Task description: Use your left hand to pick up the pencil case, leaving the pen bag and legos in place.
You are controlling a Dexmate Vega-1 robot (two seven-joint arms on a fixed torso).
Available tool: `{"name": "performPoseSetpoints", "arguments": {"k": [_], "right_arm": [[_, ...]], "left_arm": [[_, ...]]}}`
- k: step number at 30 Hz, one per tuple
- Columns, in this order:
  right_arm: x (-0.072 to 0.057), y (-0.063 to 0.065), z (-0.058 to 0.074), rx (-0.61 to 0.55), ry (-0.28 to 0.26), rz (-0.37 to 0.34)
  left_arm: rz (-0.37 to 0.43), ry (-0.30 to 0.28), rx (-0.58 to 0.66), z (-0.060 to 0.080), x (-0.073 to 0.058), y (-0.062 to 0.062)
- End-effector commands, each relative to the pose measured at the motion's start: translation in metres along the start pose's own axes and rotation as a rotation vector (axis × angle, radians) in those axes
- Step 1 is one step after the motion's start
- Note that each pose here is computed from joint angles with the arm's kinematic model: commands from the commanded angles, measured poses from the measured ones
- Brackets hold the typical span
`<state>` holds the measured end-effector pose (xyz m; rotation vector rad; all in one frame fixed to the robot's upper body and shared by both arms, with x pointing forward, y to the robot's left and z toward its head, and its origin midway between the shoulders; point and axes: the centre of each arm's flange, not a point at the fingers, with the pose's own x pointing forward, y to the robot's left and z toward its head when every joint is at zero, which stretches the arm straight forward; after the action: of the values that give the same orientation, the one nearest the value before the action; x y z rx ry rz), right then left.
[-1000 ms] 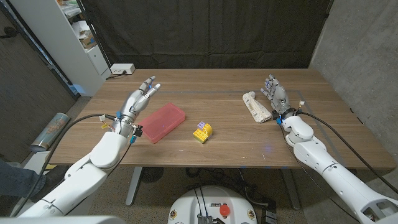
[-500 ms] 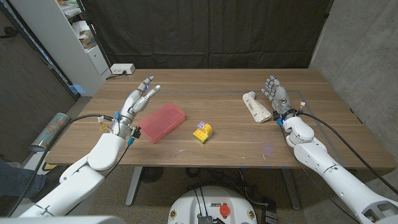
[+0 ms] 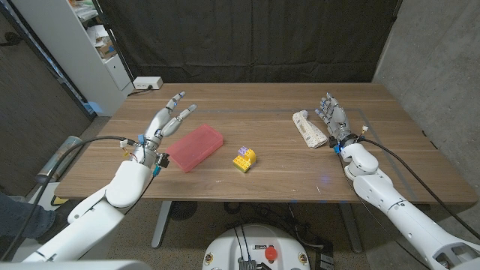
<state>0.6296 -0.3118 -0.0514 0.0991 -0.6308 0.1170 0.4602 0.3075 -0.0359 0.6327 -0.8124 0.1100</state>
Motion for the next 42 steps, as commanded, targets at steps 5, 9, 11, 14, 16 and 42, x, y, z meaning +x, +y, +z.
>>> {"name": "performPoseSetpoints", "arguments": {"k": [5,9,11,14,16,42], "right_arm": [[0.003,-0.002,-0.002,0.012,0.004,-0.001],[0.004,-0.003,0.000,0.012,0.005,0.009],[0.004,-0.004,0.000,0.011,0.004,0.012],[0.004,-0.004,0.001,0.011,0.000,0.016],[0.004,-0.004,0.001,0.009,-0.003,0.014],[0.003,0.001,0.008,-0.006,-0.040,0.034]], "left_arm": [[0.008,0.032,0.117,-0.001,0.002,0.005],[-0.008,0.030,0.118,-0.002,0.005,0.006],[-0.020,0.035,0.102,-0.004,0.006,0.006],[-0.024,0.037,0.138,-0.003,0.007,0.006],[-0.030,0.042,0.155,-0.003,0.007,0.005],[-0.079,0.115,0.219,-0.015,0.000,0.003]]}}
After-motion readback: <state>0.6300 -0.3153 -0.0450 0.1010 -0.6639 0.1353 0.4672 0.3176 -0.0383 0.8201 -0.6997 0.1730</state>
